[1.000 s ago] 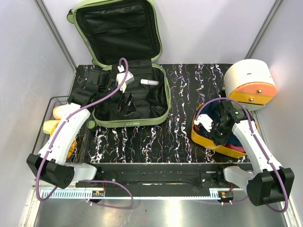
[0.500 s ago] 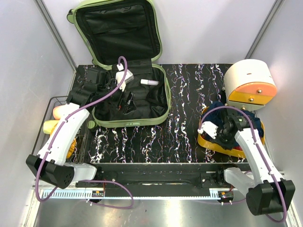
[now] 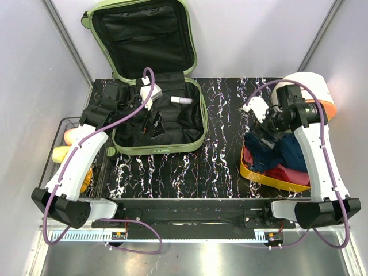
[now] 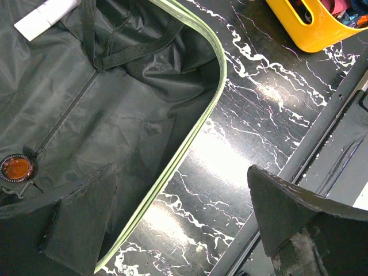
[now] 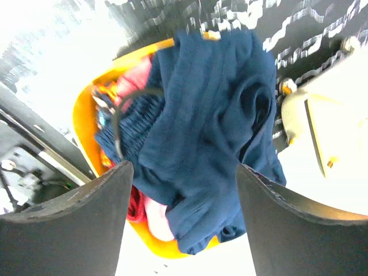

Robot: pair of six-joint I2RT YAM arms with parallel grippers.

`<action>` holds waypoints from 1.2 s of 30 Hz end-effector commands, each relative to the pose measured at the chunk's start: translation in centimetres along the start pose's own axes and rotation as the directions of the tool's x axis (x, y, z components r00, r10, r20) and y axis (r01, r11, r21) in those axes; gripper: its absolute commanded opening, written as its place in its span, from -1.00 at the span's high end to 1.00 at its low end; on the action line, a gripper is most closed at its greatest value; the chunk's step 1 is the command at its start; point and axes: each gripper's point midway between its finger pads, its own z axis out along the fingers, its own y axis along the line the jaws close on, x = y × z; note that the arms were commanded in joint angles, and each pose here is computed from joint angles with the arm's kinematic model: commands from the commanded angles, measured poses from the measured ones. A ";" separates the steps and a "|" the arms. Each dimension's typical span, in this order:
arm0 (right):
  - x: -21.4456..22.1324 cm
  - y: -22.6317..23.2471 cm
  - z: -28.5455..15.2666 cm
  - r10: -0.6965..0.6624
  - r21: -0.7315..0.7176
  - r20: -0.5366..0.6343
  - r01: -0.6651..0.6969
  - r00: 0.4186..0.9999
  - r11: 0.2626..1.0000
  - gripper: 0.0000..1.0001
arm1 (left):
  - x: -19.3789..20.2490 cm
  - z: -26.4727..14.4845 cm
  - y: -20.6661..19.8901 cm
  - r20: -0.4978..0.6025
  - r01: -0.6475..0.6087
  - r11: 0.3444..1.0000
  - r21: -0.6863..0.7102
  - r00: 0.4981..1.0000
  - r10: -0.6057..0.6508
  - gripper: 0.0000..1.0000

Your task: Open, take out, and arrange the luggage

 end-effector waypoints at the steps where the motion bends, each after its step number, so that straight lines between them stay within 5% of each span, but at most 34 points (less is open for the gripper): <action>1: -3.3 7.2 -1.6 0.129 -0.368 0.041 -0.105 0.991 0.924 -0.53 | -2.1 -0.3 0.2 0.051 -0.018 1.000 0.001 0.999 0.017 -0.98; 8: -10.1 6.7 5.8 0.116 -0.295 0.106 -0.080 0.987 0.952 -0.49 | -2.1 -0.4 0.8 0.044 -0.012 1.000 -0.028 0.999 0.013 -0.98; 15: -1.6 6.7 13.0 -0.147 -0.226 -0.161 0.109 0.976 0.968 -0.51 | 0.8 0.2 2.0 -0.043 -0.020 0.997 -0.071 0.999 0.017 -0.98; 18: 3.2 6.8 13.0 -0.267 -0.212 -0.262 0.215 0.927 0.953 -0.50 | 1.5 0.4 2.2 -0.070 -0.011 0.998 -0.067 0.998 0.006 -0.98; 23: 5.7 7.7 10.2 -0.314 -0.213 -0.258 0.264 0.914 0.941 -0.50 | 2.2 0.5 2.7 -0.102 -0.001 0.997 -0.081 0.995 -0.007 -0.98; 29: -2.1 7.8 4.7 -0.086 -0.152 0.031 0.090 0.996 0.984 -0.74 | 2.3 0.6 3.0 -0.127 -0.015 0.997 -0.078 0.992 0.005 -0.98; 33: -9.9 3.8 -1.4 0.105 -0.078 0.292 -0.086 0.951 0.993 -0.79 | 1.4 0.6 3.0 -0.122 -0.010 0.998 -0.069 0.992 0.001 -0.98; 36: -11.6 -0.9 -4.1 0.281 -0.063 0.391 -0.279 0.876 0.958 -0.81 | 0.3 0.5 3.1 -0.098 -0.017 0.998 -0.066 0.995 0.011 -0.98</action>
